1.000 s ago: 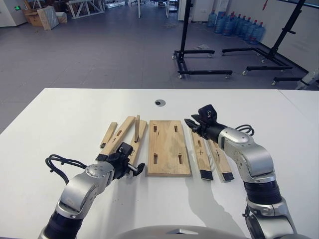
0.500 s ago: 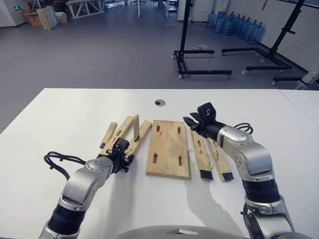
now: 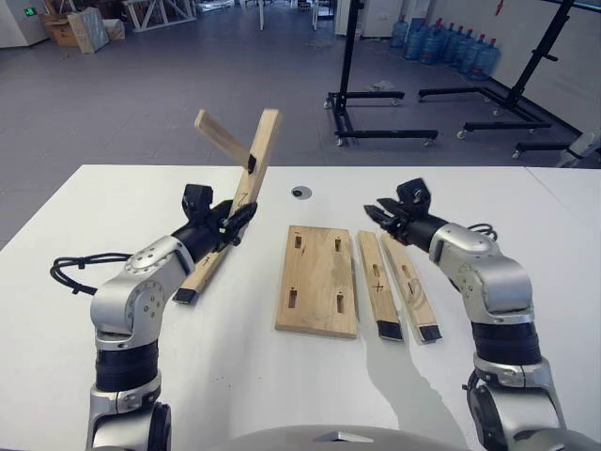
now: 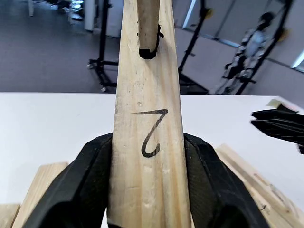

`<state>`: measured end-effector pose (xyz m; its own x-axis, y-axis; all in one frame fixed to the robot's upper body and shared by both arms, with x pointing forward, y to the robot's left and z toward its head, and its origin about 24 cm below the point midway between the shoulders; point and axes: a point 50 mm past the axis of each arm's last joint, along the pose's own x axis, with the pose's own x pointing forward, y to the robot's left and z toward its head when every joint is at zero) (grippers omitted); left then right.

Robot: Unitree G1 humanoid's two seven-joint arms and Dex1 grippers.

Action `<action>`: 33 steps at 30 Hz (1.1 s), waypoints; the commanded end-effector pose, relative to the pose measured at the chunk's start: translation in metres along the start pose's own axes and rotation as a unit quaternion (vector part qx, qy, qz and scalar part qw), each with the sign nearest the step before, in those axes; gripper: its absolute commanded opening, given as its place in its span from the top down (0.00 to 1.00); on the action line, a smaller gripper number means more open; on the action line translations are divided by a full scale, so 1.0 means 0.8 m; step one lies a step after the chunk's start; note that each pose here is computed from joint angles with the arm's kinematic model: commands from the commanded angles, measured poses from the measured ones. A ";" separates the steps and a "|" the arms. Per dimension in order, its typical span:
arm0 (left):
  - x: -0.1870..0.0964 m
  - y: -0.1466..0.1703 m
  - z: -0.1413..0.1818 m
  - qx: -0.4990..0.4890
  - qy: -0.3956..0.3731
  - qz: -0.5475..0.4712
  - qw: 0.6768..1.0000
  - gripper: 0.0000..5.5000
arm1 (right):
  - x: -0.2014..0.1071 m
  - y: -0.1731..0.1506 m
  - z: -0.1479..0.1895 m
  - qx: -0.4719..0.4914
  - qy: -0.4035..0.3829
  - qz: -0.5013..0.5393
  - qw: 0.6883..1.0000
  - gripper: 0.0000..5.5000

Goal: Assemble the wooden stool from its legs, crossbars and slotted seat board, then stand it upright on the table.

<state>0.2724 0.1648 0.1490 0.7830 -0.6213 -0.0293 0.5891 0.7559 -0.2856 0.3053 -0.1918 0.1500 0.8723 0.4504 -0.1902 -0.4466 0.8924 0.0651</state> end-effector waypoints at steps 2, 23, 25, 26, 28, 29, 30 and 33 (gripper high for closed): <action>-0.016 -0.011 0.013 -0.088 -0.035 -0.204 0.974 0.63 | -0.058 -0.067 0.088 0.189 -0.139 0.131 0.963 0.69; 0.017 -0.075 -0.006 -0.174 -0.006 -0.377 0.910 0.63 | -0.023 0.046 0.084 0.348 -0.157 0.417 0.825 0.12; 0.018 -0.078 -0.009 -0.174 -0.001 -0.380 0.908 0.63 | -0.022 0.052 0.090 0.355 -0.162 0.429 0.814 0.12; 0.019 -0.078 -0.009 -0.175 0.000 -0.381 0.908 0.63 | -0.023 0.055 0.093 0.358 -0.167 0.436 0.809 0.12; 0.019 -0.079 -0.009 -0.175 0.000 -0.384 0.907 0.63 | -0.027 0.059 0.100 0.360 -0.176 0.447 0.800 0.12; 0.019 -0.080 -0.010 -0.175 0.002 -0.384 0.907 0.63 | -0.029 0.060 0.103 0.359 -0.182 0.451 0.797 0.12; 0.019 -0.080 -0.010 -0.174 0.003 -0.384 0.907 0.63 | -0.031 0.060 0.105 0.358 -0.185 0.451 0.796 0.12; 0.019 -0.081 -0.011 -0.173 0.005 -0.384 0.907 0.63 | -0.031 0.060 0.109 0.359 -0.188 0.445 0.799 0.12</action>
<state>0.2471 0.1056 0.1577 0.1788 -0.9371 0.2998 0.8570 -0.0013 -0.5153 0.2805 -0.1584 0.2358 0.3383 0.7676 0.5444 -0.7970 -0.0738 0.5994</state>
